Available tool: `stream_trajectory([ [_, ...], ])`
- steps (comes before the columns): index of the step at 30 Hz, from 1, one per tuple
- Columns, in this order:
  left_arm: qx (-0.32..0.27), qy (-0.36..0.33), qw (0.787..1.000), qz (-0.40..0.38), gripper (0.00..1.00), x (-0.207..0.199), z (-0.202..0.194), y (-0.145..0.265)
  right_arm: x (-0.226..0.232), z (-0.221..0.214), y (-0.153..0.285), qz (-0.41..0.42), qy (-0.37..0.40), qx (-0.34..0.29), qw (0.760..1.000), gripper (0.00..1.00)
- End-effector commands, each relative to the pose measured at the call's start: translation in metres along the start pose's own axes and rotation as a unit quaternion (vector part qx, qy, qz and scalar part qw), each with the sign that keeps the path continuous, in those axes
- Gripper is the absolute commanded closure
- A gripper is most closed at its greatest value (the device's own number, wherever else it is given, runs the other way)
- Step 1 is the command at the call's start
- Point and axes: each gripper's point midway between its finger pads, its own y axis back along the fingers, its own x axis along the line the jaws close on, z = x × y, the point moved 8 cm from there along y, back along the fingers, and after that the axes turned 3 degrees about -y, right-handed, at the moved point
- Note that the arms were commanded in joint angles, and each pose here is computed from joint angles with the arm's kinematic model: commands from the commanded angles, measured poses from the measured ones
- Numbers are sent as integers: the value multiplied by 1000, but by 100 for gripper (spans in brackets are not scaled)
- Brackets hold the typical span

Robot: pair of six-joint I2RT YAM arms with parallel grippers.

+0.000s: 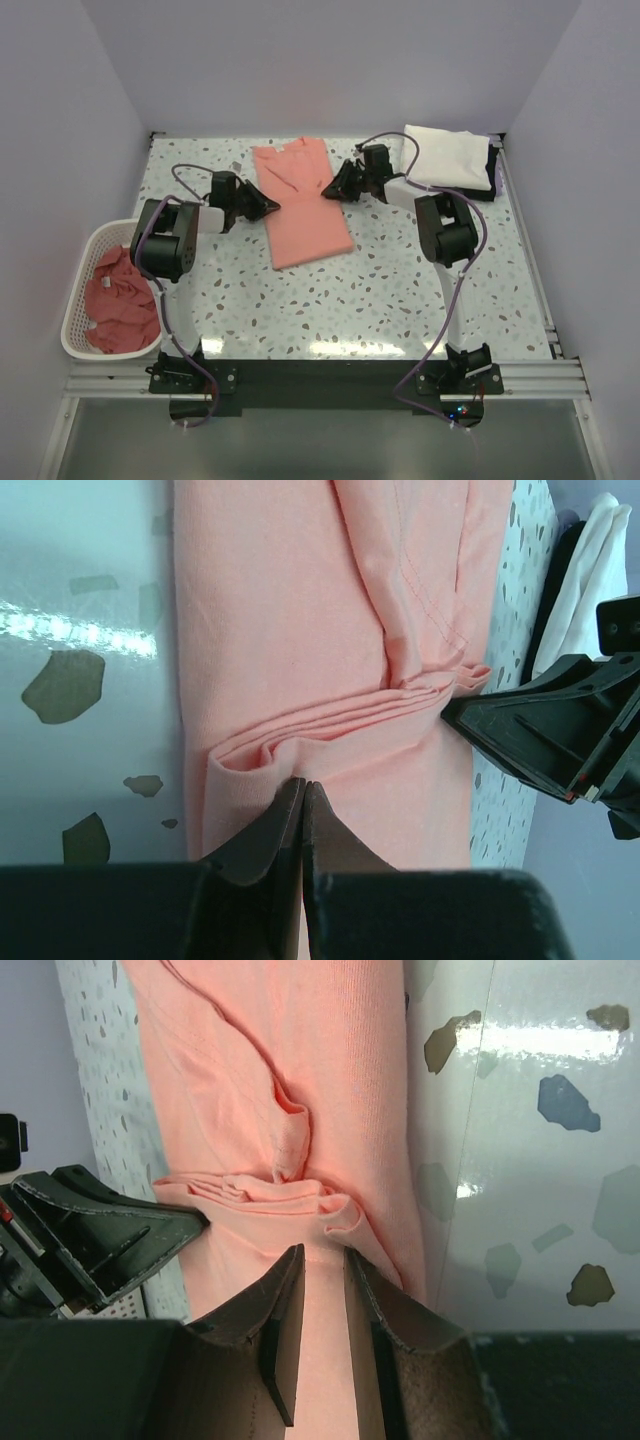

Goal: Fold and stack the t-shirts
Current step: Fold the tshirt

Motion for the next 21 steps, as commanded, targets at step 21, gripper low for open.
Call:
stream_trajectory([
  [21,42,-5,988,146,93,23,-96,53,-61,-96,65,-94,-52,28,994,74],
])
